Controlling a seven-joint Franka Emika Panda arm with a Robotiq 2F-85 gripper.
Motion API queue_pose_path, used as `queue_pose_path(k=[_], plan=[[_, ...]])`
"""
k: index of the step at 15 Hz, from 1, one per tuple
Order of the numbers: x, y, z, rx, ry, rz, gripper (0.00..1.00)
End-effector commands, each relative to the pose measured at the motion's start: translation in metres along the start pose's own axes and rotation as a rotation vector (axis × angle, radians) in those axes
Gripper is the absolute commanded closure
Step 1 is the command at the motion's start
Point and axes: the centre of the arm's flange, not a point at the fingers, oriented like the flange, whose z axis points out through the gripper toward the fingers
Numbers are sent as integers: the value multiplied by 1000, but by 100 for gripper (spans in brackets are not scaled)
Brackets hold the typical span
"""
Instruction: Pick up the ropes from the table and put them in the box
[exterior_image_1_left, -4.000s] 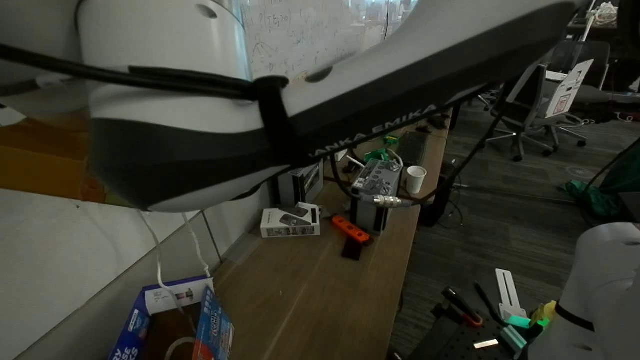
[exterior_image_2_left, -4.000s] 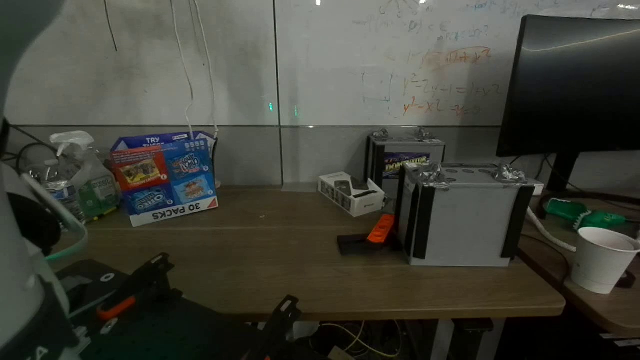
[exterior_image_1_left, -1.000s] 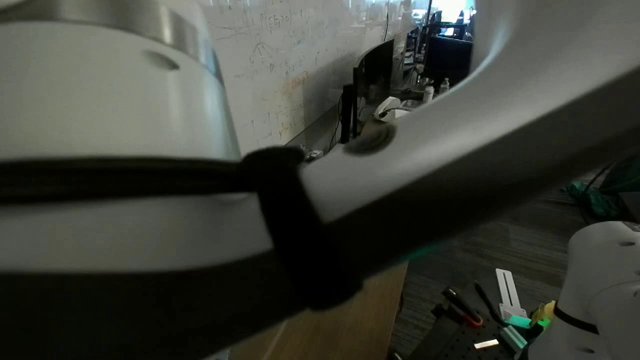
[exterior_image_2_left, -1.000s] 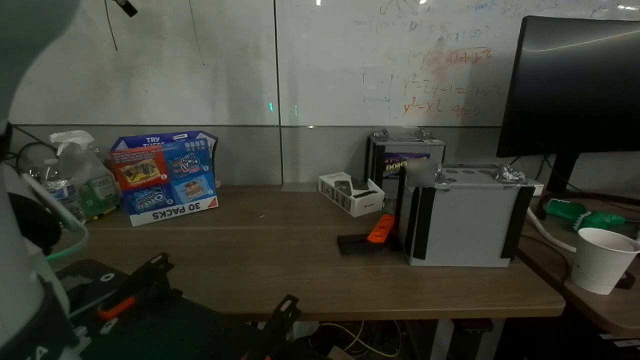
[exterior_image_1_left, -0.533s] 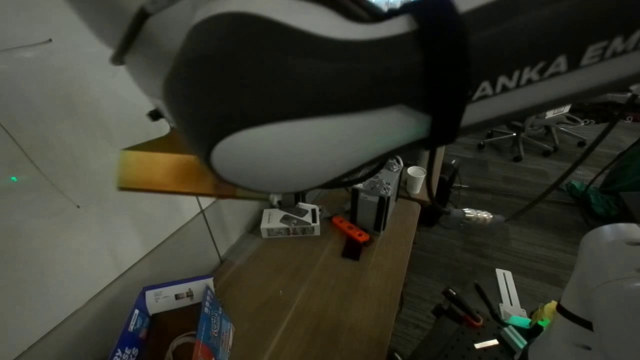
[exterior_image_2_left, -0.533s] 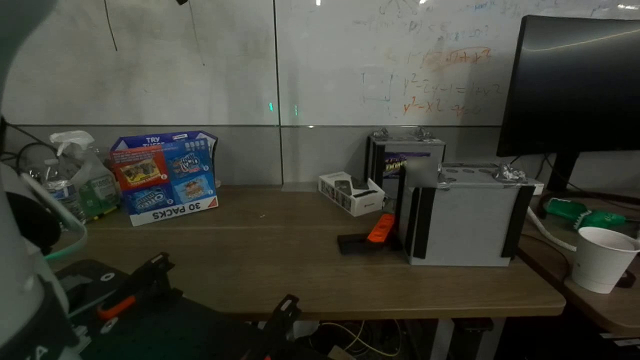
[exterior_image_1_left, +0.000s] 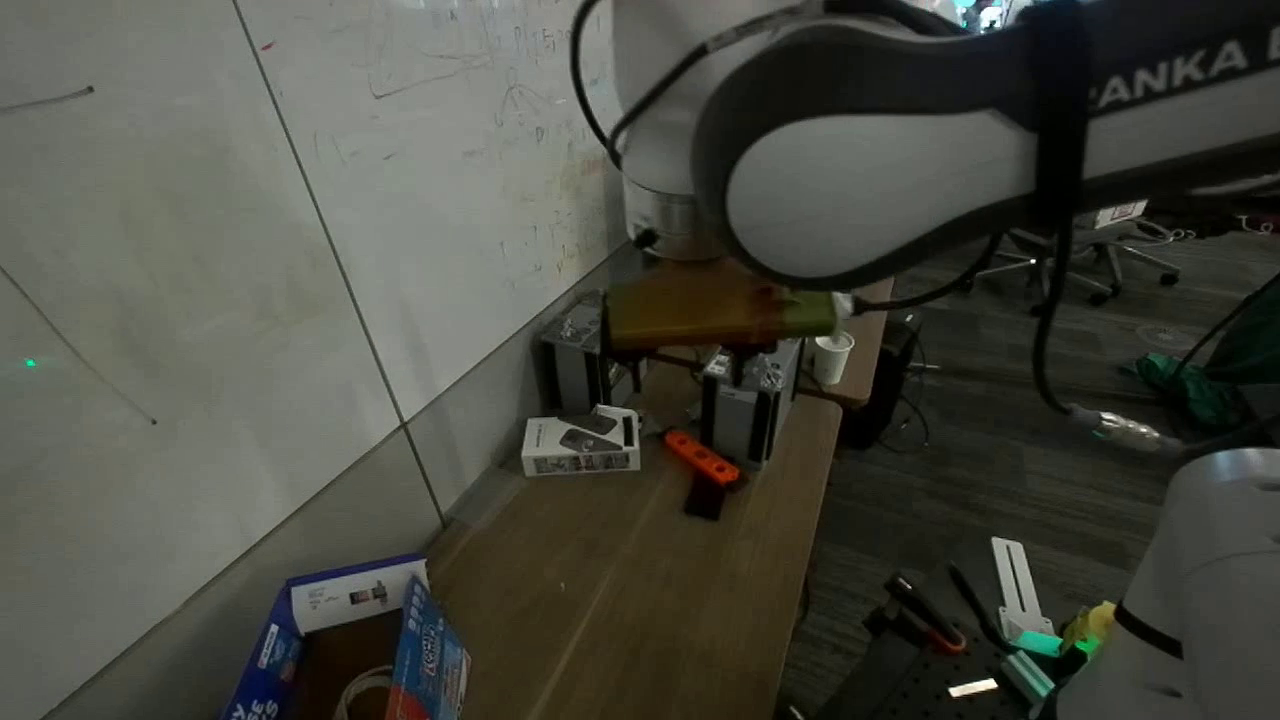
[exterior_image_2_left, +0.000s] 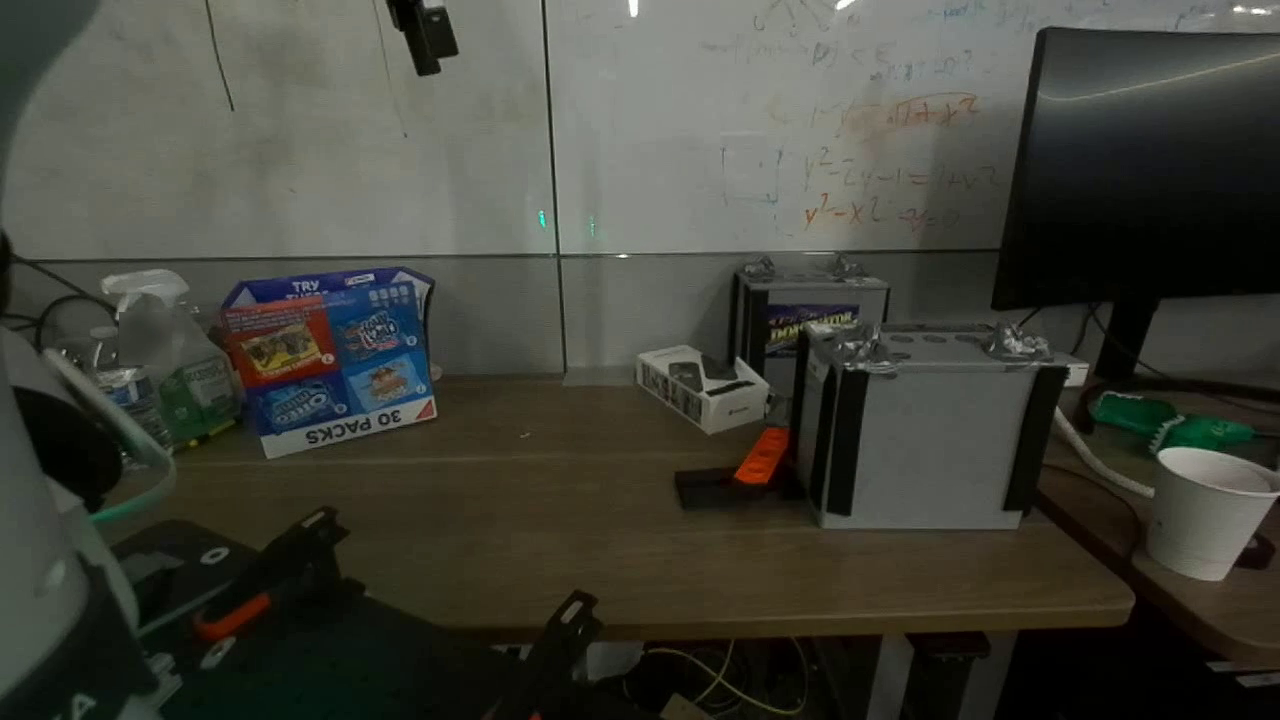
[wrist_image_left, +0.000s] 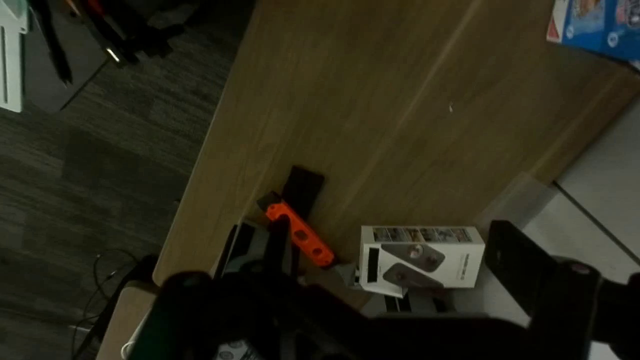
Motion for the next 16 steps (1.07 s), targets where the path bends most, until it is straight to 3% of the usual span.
queue_pose_path(k=[1, 4, 8, 13, 16], plan=[[-32, 87, 15, 25, -78, -184, 0], [-74, 129, 25, -37, -96, -358, 0], [-89, 145, 38, -104, -80, -586, 0], [-56, 150, 17, -21, -16, -839, 0], [-38, 157, 17, 42, -21, -906, 0]])
